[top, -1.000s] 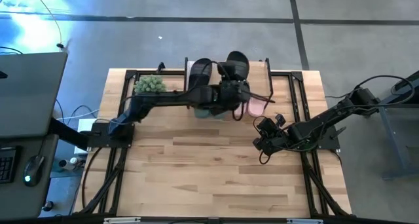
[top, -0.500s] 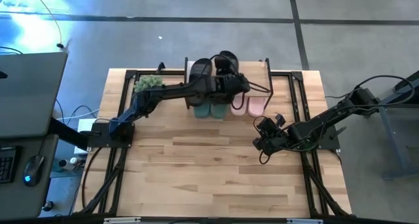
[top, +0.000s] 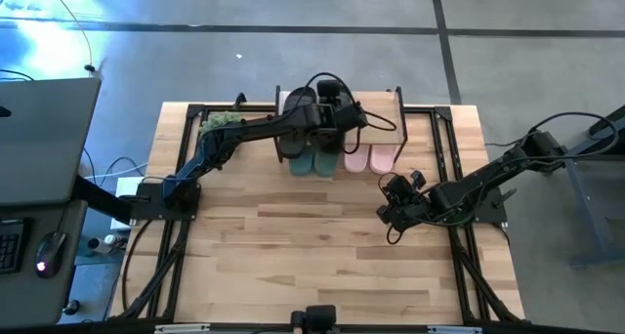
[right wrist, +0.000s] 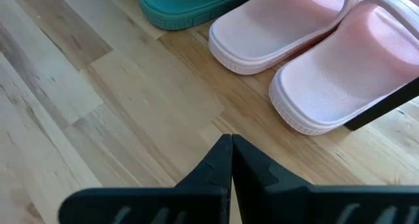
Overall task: Pick and place slides into the shelf
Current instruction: Put the black slides on the shelf
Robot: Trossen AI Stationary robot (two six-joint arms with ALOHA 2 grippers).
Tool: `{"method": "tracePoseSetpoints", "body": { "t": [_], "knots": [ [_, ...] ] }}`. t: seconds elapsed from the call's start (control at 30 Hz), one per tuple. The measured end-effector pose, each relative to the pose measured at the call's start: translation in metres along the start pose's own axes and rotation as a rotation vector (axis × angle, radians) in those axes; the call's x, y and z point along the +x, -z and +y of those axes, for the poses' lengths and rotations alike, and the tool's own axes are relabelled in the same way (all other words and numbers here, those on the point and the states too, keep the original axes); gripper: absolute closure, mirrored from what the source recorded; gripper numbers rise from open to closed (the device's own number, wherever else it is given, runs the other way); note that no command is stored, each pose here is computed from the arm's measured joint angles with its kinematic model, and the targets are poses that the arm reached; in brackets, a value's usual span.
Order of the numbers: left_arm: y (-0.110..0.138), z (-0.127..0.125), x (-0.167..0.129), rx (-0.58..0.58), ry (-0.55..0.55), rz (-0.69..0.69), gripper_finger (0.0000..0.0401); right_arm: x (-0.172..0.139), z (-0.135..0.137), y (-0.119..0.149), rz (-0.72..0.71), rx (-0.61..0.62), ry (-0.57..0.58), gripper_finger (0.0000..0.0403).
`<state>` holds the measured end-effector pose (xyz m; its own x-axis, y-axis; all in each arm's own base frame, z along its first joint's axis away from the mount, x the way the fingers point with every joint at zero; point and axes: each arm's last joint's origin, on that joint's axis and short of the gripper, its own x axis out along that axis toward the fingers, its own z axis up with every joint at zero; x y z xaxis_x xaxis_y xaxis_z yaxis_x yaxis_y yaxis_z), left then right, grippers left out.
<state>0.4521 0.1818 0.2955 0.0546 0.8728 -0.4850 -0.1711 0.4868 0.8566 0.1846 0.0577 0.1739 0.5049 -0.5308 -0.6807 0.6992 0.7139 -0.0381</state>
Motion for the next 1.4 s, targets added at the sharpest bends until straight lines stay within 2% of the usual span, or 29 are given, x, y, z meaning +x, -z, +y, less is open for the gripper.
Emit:
{"method": "tracePoseSetpoints", "body": {
  "t": [0.13,0.3,0.47,0.67,0.97,1.1,1.4],
  "knots": [
    [0.005,-0.001,0.002,0.037,0.019,0.031,0.0401,0.0,0.0,0.0,0.0,-0.001,0.0,0.0402],
    [0.011,0.0,0.008,0.016,0.077,0.051,0.0401,0.0,0.0,0.0,0.0,-0.005,0.0,0.0402],
    [0.015,0.004,0.012,0.006,0.022,0.095,0.0401,0.0,0.0,0.0,0.0,-0.005,0.001,0.0402],
    [0.019,0.004,0.014,0.039,0.036,0.122,0.0401,0.0,0.0,0.0,0.0,-0.008,0.001,0.0402],
    [0.019,0.003,0.013,0.023,0.056,0.109,0.0398,0.0,0.0,0.0,0.001,-0.008,0.001,0.0402],
    [0.018,0.002,0.013,0.033,0.114,0.085,0.0372,0.0,0.0,0.0,0.001,-0.008,0.001,0.0402],
    [0.017,0.002,0.013,0.022,0.123,0.072,0.0281,0.0,0.0,0.0,0.002,-0.008,0.0,0.0402]
  ]
}}
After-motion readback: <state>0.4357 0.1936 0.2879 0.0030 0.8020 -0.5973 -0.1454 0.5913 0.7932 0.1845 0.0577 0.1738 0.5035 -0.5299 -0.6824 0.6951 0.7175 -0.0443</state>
